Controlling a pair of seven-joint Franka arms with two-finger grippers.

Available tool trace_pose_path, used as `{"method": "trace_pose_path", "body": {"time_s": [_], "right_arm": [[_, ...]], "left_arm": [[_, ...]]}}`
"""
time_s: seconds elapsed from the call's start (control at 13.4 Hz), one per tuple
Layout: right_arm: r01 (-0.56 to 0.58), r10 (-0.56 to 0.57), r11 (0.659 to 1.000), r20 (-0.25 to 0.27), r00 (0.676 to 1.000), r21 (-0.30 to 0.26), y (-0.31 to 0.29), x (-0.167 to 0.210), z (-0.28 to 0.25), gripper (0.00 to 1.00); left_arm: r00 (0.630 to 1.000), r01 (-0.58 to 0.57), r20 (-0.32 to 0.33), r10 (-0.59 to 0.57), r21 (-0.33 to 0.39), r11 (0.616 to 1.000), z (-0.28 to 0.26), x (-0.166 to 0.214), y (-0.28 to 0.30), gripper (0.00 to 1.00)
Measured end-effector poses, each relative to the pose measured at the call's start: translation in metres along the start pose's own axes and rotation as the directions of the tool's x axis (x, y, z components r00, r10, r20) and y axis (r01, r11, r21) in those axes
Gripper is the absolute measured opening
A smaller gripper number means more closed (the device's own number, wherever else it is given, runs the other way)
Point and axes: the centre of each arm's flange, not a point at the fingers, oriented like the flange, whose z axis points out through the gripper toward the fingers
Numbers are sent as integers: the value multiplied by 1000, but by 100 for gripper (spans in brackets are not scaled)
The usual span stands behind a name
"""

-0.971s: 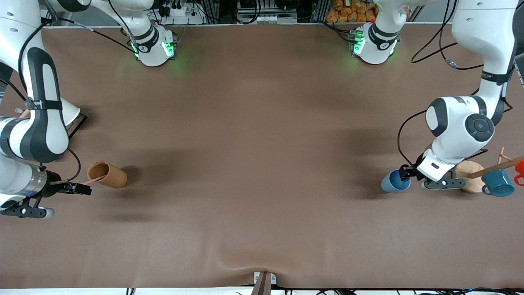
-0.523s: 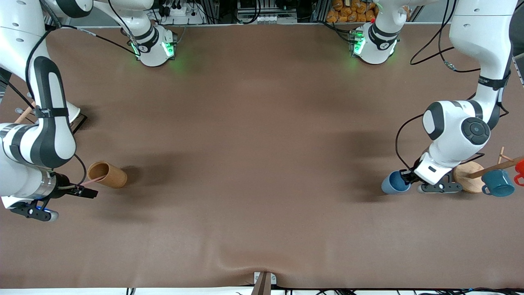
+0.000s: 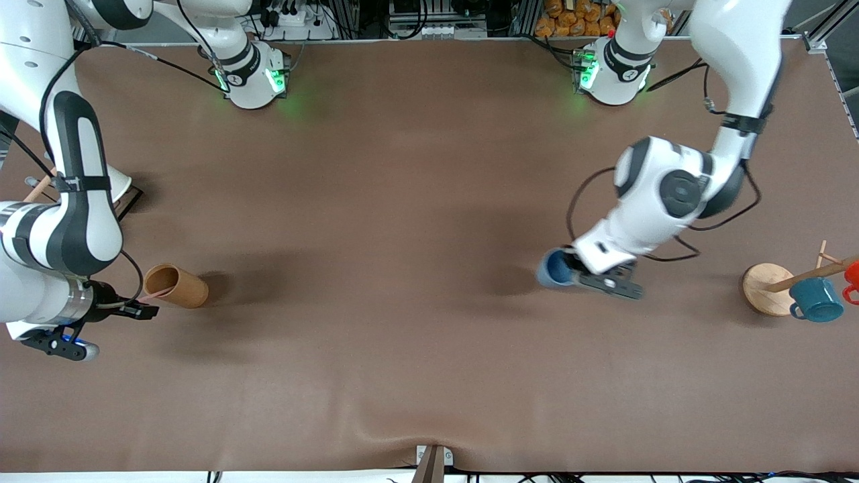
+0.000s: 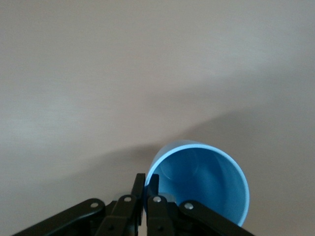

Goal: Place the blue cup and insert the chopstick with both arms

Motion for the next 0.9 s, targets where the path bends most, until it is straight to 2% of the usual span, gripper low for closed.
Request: {"method": "trace_pose_path", "body": {"time_s": [0.07,0.3,0.52,0.6,0.67,0.9], "right_arm": [[0,0,1000,1,1000,0,0,0,-1,51],[-1,1,1000,4,1000,0,0,0,-1,50],[-1,1,1000,14,1000,-2,0,-1,0,47],[-1,2,1000,14,1000,-2,0,-1,0,46],[-2,2,1000,15,1000,-2,0,-1,0,39],[-2,2,1000,24,1000,-3,1,-2,1,37]], "left_arm": [[1000,3,4,-3,-6,1000,1,-2,34,5],[1000,-2,24,3,-22,1000,14,-22,145,5],[999,-2,43,1,22,1000,41,-60,236,5],[999,3,41,-5,42,999,49,-70,257,5],[999,14,34,-16,60,998,57,-76,272,5],[999,9,32,-12,89,996,89,-88,294,5]]}}
